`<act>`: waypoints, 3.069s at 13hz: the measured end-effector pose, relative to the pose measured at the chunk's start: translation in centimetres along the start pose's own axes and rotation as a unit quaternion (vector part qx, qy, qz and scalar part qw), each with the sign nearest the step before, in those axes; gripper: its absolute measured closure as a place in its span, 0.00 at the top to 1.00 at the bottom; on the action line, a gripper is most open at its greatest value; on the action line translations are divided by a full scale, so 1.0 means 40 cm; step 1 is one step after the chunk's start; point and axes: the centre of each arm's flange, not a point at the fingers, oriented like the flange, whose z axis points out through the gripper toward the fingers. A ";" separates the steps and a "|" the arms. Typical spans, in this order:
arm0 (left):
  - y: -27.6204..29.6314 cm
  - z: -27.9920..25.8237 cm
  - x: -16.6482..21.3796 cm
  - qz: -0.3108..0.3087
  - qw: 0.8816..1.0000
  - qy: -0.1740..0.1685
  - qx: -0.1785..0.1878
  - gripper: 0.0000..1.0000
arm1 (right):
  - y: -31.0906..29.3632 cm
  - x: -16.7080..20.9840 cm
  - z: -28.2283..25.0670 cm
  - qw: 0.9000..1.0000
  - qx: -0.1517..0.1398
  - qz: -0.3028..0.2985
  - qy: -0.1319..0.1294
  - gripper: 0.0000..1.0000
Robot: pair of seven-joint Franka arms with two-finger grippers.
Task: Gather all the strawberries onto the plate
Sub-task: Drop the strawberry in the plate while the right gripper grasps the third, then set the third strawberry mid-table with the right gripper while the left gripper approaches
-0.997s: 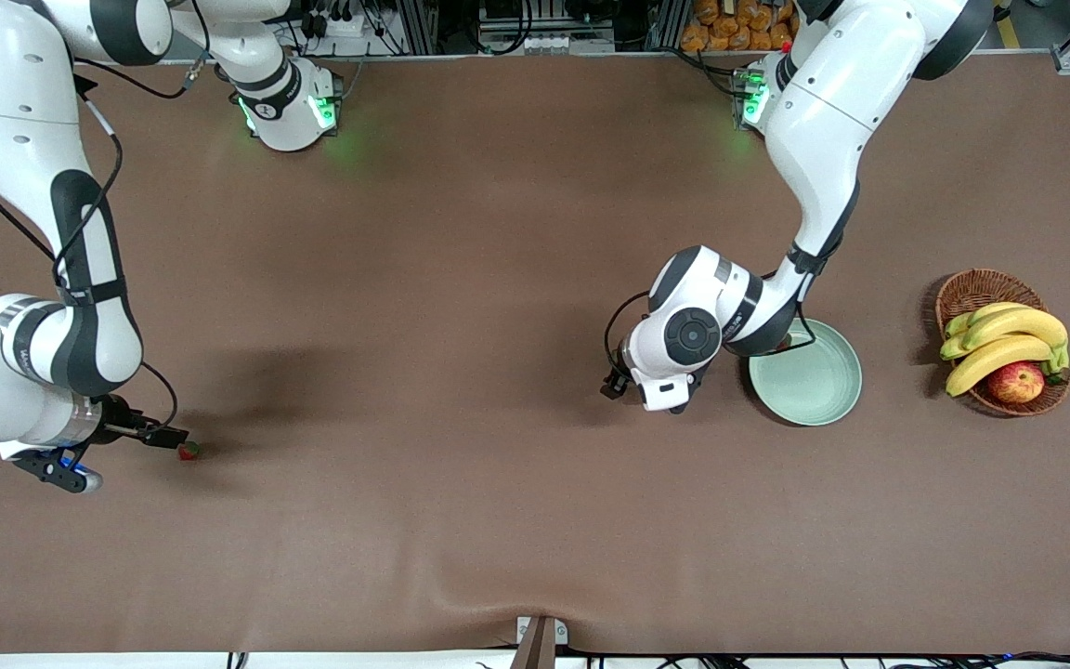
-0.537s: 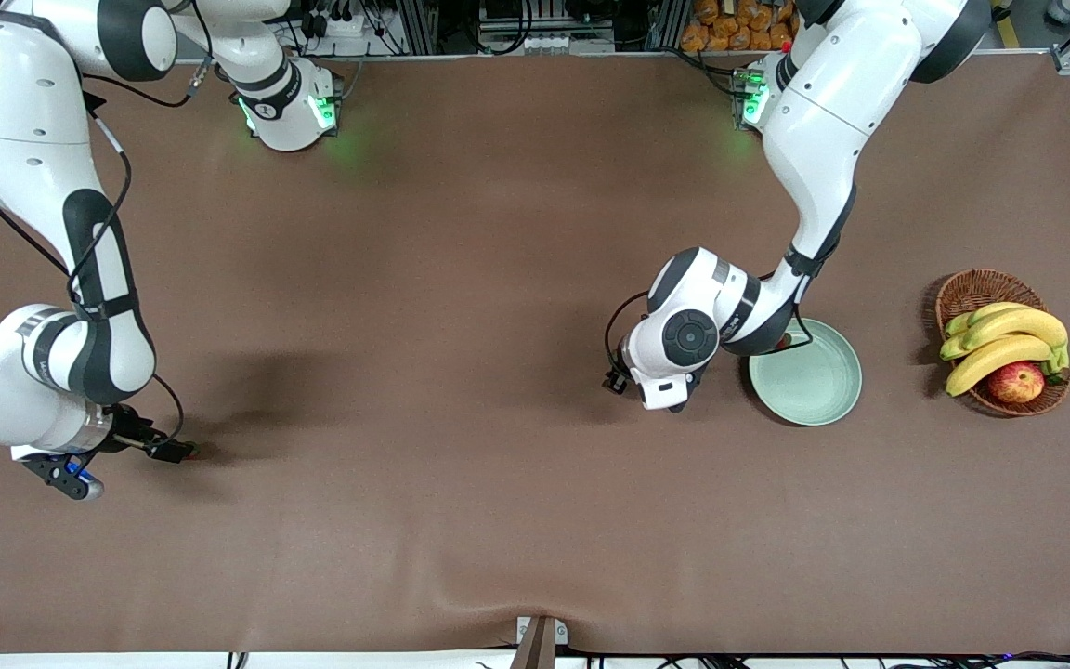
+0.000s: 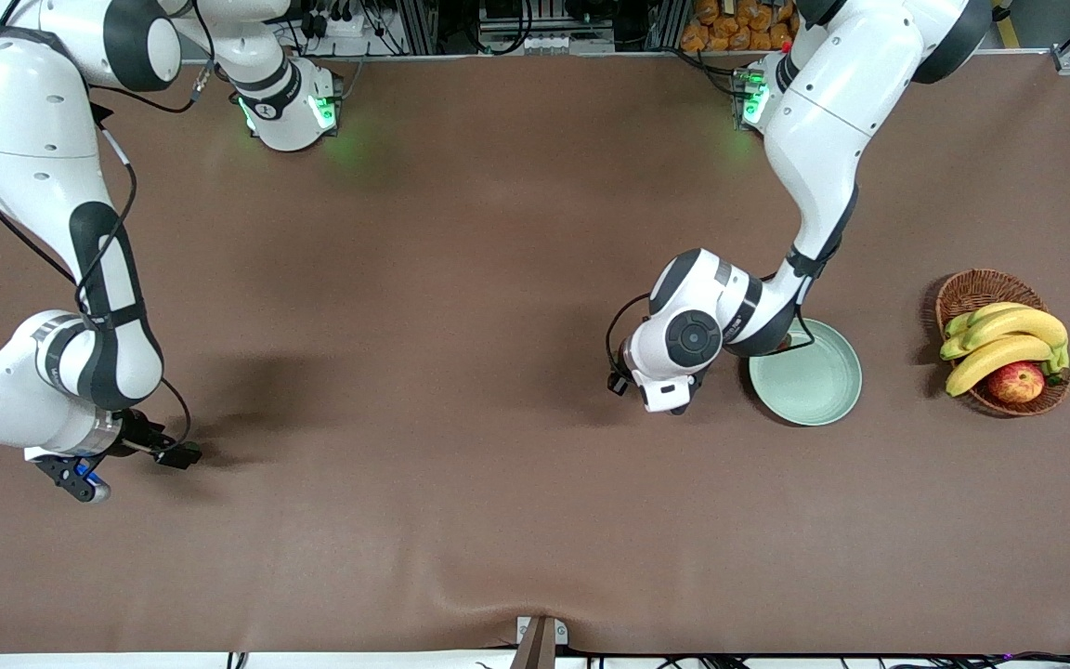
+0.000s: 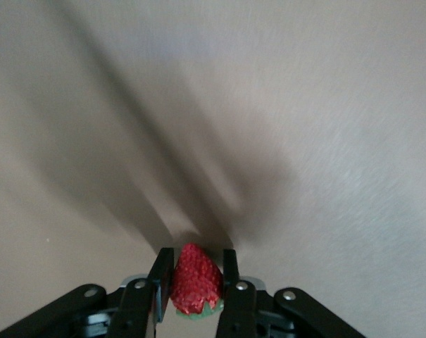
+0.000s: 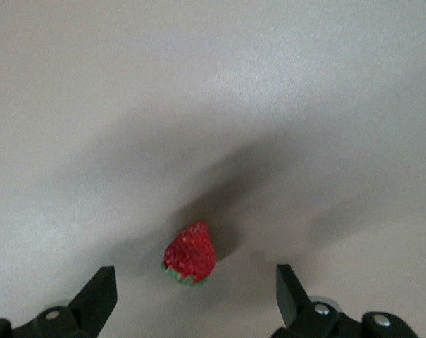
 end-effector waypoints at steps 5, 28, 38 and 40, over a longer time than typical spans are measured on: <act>-0.072 -0.236 0.242 0.019 0.999 -0.002 0.035 0.32 | 0.002 -0.001 0.022 1.000 -0.002 0.000 -0.001 1.00; -0.238 -0.624 0.550 0.141 0.987 0.021 0.068 1.00 | -0.910 -0.681 -0.070 0.952 0.075 -0.294 0.046 0.33; -0.085 -0.489 0.238 0.191 0.979 0.018 0.065 1.00 | -1.178 -1.409 0.143 0.907 0.159 -0.378 0.100 0.33; -0.089 -0.466 0.275 0.182 0.981 0.012 0.070 1.00 | -1.166 -1.408 0.194 0.906 0.153 -0.379 0.106 0.33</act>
